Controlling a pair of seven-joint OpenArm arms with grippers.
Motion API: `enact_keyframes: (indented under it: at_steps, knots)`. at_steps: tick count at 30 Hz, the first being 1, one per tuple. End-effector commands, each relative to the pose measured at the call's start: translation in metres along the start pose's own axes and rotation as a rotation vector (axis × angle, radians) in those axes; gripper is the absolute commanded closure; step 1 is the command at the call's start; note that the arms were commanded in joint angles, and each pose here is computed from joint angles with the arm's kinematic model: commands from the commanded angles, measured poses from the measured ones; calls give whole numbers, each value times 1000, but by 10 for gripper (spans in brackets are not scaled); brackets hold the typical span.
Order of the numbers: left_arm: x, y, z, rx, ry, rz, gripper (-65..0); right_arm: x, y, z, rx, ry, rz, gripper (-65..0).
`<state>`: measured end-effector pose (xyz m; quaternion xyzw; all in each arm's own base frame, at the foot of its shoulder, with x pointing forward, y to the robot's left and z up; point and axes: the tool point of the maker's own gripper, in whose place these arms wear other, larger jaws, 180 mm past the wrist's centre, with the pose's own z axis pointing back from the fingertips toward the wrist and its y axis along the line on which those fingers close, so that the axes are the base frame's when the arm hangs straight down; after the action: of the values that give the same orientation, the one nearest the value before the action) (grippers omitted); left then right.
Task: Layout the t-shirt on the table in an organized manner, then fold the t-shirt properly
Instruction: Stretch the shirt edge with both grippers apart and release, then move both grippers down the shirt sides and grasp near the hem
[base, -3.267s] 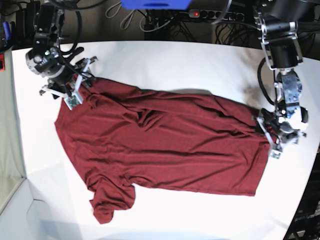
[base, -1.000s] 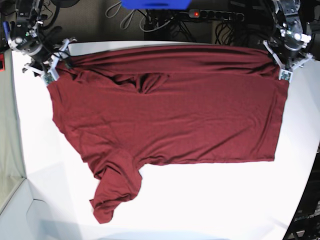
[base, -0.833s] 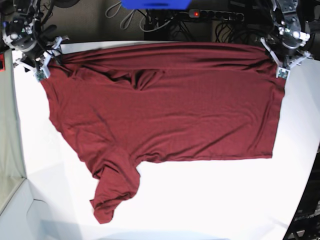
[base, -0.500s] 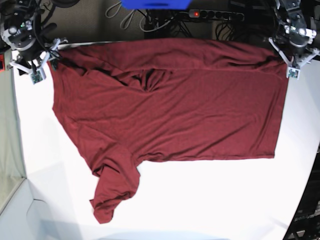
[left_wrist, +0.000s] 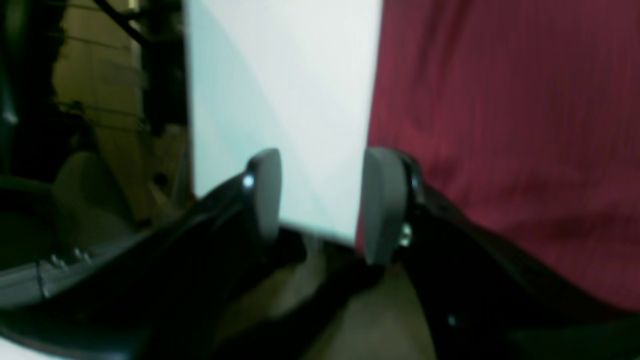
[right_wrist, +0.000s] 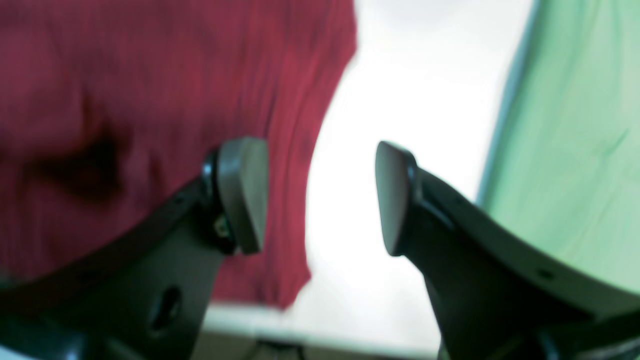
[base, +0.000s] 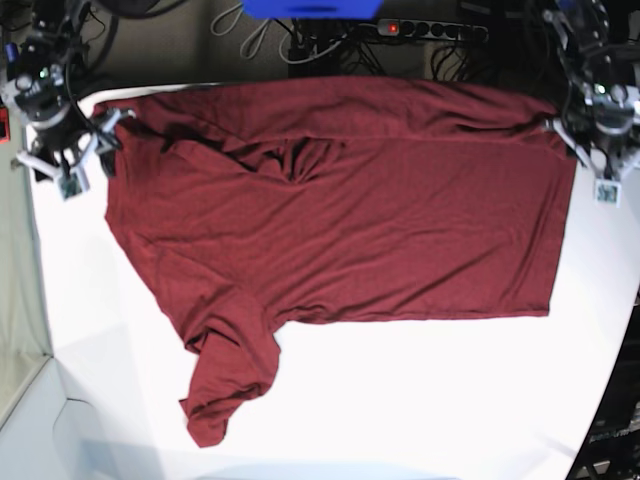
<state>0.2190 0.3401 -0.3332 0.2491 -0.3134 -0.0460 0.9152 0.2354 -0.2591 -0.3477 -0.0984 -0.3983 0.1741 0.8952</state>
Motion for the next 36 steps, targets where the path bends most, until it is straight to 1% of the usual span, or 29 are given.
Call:
enact_keyframes:
  at_steps: [1,4,7,9,11,13,15,17,22,25,28,30,36]
  knots:
    - [16,12,3,38,-36,5,-262,26,-6,-2,-16,-80,3,-344]
    - [37,17,0,51,-67,36,-262,66,-8,-12,-19,-172,5,-346]
    - [55,21,-2,59,-91,62,-262,98,-11,-27,-12,-209,6,-347]
    - [67,23,-7,55,-109,85,-262,112,-16,-43,-3,-196,-7,-347]
    - [74,22,-19,38,-108,114,-262,124,-23,-64,15,-172,-42,-347]
    - [87,23,-30,29,-114,142,-262,132,-28,-85,32,-137,-60,-347]
    - [93,22,-44,7,-103,171,-262,136,-31,-103,35,-91,-41,-348]
    - [107,28,-56,-1,-114,197,-262,139,-29,-120,52,-49,-25,-348]
    - [127,33,-90,-52,-120,245,-262,147,-21,-152,111,-33,-43,-348]
    - [141,31,-112,-98,-148,281,-262,152,-17,-167,142,-39,-57,-348]
    - [150,29,-131,-134,-188,314,-262,155,-13,-176,168,-45,-76,-348]
    - [156,18,-143,-174,-211,346,-263,155,-15,-179,176,-54,-88,-348]
    - [162,-6,-163,-245,-272,414,-263,154,-12,-180,183,-74,-95,-348]
